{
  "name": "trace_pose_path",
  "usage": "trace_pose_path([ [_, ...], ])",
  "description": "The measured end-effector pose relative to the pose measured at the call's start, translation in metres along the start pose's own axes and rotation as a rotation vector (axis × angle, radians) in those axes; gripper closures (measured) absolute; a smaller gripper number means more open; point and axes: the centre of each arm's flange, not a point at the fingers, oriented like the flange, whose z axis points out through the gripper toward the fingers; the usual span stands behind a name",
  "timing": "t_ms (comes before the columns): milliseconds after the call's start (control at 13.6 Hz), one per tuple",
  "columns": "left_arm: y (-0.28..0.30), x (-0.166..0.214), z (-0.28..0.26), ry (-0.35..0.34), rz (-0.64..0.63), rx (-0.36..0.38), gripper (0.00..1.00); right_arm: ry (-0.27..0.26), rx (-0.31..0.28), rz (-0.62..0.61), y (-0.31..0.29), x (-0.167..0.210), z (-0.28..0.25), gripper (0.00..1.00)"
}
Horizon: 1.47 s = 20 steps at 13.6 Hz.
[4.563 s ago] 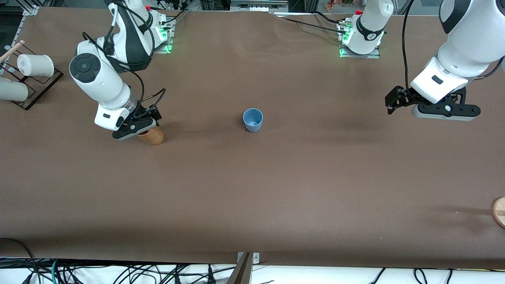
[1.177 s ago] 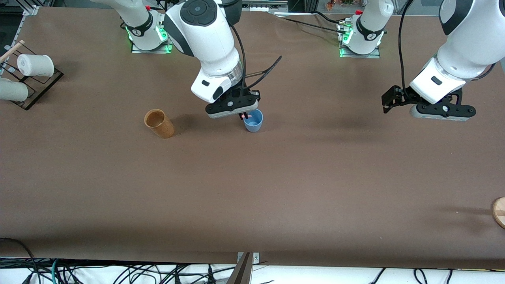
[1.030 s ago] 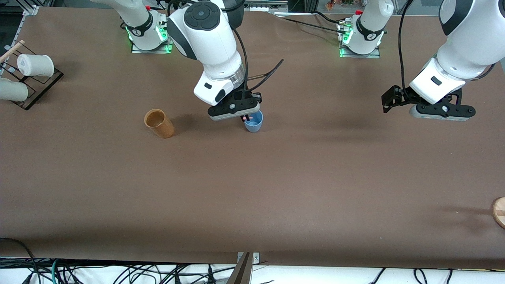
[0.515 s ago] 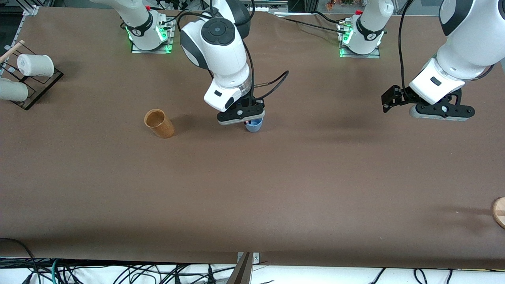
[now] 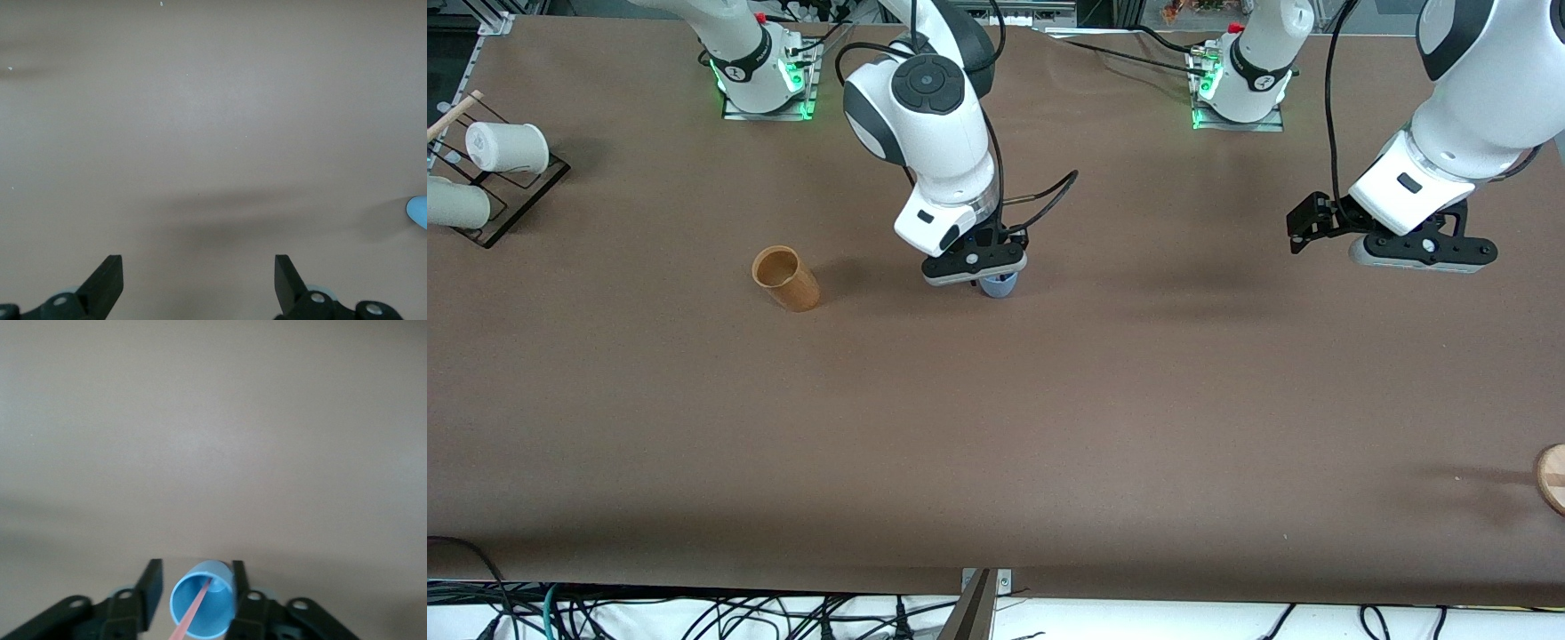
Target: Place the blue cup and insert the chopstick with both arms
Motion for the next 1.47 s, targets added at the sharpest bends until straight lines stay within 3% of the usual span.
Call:
trace_pose_path([
  [294,-0.001,0.000,0.000,0.000,-0.001,0.000,0.00,0.005,-0.025,0.013,0.013,0.008,-0.036,0.01],
  [442,-0.002,0.000,0.000,0.000,-0.003,0.000,0.00,0.000,-0.053,0.013,0.048,0.020,-0.084,0.00],
  [736,-0.003,0.000,0.000,0.000,-0.005,0.000,0.00,-0.060,-0.117,-0.033,0.179,0.048,-0.164,0.00],
  [1177,-0.003,0.001,-0.001,0.001,-0.006,0.000,0.00,-0.166,-0.157,-0.024,0.341,0.042,-0.214,0.00],
  [1472,-0.005,0.001,-0.001,0.001,-0.008,0.000,0.00,-0.196,-0.131,-0.019,0.406,0.034,-0.229,0.00],
])
